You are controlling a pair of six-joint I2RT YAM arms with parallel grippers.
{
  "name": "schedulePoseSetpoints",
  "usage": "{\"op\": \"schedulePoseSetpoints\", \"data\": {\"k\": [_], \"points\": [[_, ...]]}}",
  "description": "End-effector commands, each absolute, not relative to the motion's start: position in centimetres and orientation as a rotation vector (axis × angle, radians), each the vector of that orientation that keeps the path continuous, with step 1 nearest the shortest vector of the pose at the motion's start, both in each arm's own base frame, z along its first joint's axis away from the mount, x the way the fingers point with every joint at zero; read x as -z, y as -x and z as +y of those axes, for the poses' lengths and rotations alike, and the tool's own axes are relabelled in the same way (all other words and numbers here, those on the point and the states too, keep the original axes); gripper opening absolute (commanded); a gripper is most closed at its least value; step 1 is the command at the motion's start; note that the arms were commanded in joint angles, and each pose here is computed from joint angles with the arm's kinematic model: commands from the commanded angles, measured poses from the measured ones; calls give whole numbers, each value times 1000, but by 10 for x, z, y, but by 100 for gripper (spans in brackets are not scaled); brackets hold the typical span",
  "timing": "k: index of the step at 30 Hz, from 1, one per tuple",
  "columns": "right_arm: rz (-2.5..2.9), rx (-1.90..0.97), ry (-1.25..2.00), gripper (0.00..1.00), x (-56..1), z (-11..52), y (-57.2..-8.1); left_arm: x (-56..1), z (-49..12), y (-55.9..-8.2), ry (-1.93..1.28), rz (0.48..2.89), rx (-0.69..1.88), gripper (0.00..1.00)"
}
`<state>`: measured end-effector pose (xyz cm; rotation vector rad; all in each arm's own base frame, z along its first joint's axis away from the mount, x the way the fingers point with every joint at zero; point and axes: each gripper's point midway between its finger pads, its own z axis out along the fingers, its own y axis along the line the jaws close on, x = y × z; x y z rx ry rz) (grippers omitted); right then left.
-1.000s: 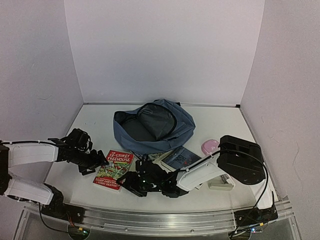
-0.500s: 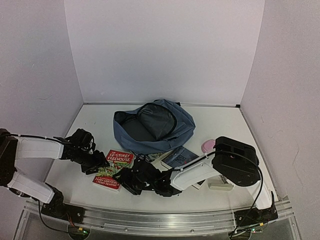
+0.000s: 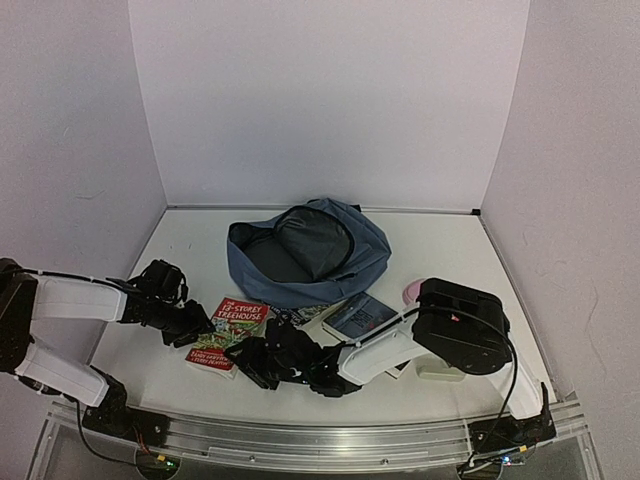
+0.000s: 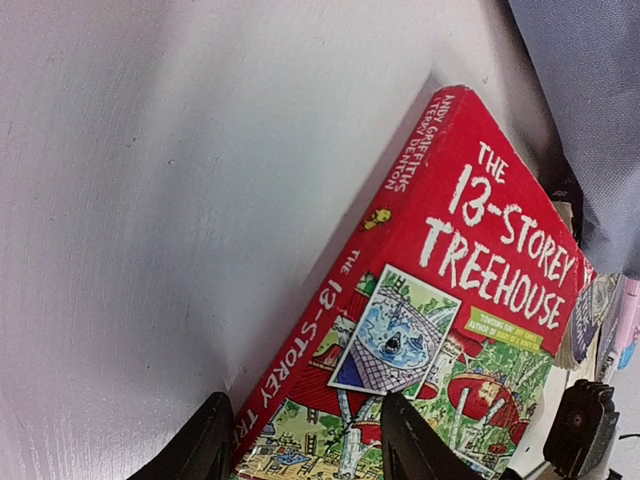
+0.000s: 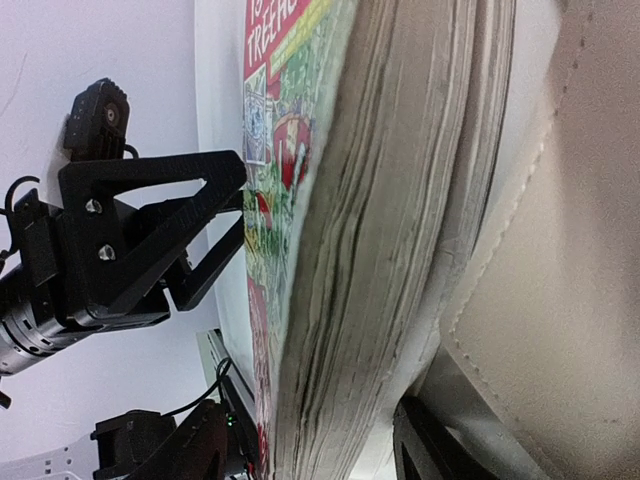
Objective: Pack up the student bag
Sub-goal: Pick up the book from the center of the board.
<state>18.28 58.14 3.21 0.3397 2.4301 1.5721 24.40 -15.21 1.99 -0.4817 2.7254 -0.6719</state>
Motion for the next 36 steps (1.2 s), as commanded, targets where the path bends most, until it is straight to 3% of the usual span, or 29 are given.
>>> {"op": "schedulePoseSetpoints", "data": {"k": [1, 11, 15, 19, 24, 36], "points": [[2396, -1598, -400, 44, -13, 574, -195, -21, -169, -234, 471, 2748, 806, 50], [2269, -1768, -428, 0, -38, 567, -198, -30, -165, -233, 491, 2725, 797, 50], [2153, -1867, -385, 0, -68, 562, -199, -44, -161, -236, 506, 2685, 784, 58], [2042, -1933, -302, 0, -104, 560, -198, -69, -159, -240, 517, 2617, 801, 82], [1948, -1955, -249, 0, -137, 550, -197, -101, -154, -243, 530, 2536, 822, 97], [1857, -2017, -168, 0, -167, 541, -189, -107, -172, -236, 510, 2560, 1008, 100]]}}
